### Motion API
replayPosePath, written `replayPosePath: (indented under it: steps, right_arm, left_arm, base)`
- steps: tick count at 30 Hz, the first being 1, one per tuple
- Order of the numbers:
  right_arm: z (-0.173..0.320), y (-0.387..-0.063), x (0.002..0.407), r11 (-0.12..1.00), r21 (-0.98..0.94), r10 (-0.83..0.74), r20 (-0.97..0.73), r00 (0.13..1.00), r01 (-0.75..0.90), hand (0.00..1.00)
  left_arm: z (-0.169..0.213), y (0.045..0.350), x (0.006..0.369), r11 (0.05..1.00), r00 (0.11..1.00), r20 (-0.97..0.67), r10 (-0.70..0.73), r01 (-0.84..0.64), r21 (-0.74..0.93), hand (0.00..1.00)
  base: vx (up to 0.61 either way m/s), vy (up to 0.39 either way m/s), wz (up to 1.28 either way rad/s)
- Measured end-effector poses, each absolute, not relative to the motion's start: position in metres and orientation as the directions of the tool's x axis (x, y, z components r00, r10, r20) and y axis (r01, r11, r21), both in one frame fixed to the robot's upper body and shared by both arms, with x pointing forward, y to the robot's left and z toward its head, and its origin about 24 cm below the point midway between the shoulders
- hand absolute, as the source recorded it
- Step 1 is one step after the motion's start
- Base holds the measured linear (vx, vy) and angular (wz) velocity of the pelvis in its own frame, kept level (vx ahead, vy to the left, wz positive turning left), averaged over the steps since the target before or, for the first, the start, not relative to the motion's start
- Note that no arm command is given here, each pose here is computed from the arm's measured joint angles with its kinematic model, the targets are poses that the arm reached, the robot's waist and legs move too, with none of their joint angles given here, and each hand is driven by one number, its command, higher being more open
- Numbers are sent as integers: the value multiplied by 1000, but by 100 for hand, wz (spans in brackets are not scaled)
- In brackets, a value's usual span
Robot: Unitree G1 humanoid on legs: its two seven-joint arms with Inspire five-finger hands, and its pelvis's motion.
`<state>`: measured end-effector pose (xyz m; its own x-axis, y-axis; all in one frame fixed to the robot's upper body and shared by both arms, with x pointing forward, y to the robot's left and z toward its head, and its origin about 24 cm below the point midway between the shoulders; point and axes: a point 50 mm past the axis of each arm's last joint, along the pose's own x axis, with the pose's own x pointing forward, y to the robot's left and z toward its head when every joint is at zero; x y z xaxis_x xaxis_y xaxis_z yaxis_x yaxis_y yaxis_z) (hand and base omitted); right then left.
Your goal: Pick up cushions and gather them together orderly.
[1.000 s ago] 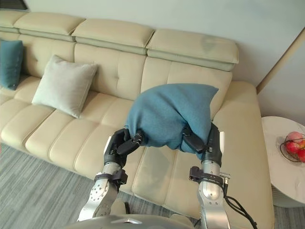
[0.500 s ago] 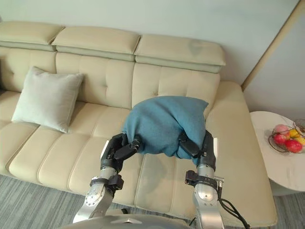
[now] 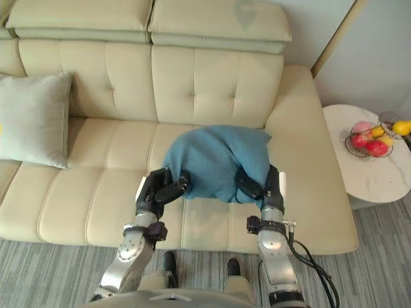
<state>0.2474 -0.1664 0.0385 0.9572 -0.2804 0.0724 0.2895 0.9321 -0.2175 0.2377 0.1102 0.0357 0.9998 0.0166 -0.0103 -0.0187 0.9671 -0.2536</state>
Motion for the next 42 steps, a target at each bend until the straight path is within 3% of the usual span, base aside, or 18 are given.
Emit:
replayPosePath:
  steps: [5, 10, 11, 15, 20, 25, 31, 38, 42]
  right_arm:
    - [104, -159, 291, 912, -175, -308, 307, 900, 372, 0]
    - [190, -157, 335, 881, -114, -331, 547, 769, 460, 0]
    - [197, -157, 338, 876, -112, -335, 560, 758, 469, 100]
    - [258, -157, 370, 846, -80, -367, 629, 685, 527, 100]
    - [273, -167, 395, 842, -17, -455, 516, 726, 540, 100]
    - [264, -170, 406, 881, 80, -459, 383, 801, 467, 100]
    - [260, -162, 409, 909, 122, -416, 338, 844, 399, 100]
    - [211, -158, 407, 917, 107, -398, 251, 882, 383, 100]
    - [189, -163, 399, 915, 115, -404, 238, 883, 388, 100]
  left_arm:
    - [104, 99, 284, 961, 971, 230, 66, 1, -277, 0]
    - [197, 93, 326, 972, 858, 507, 89, 37, -232, 0]
    - [203, 93, 329, 974, 848, 523, 88, 37, -225, 100]
    - [260, 89, 353, 983, 770, 630, 103, 19, -185, 100]
    - [272, 83, 375, 992, 793, 601, 95, -22, -128, 100]
    - [248, 84, 392, 991, 872, 476, 113, -61, -122, 100]
    - [225, 78, 394, 989, 913, 397, 96, -43, -141, 100]
    - [186, 74, 389, 987, 948, 309, 74, -26, -157, 100]
    - [183, 77, 386, 989, 944, 321, 79, -34, -143, 100]
  base:
    - [-151, -21, 8]
    - [-87, -21, 10]
    - [0, 0, 0]
    - [38, -2, 8]
    - [98, 7, 12]
    - [100, 21, 1]
    - [89, 10, 1]
    - [51, -7, 2]
    - [49, -24, 3]
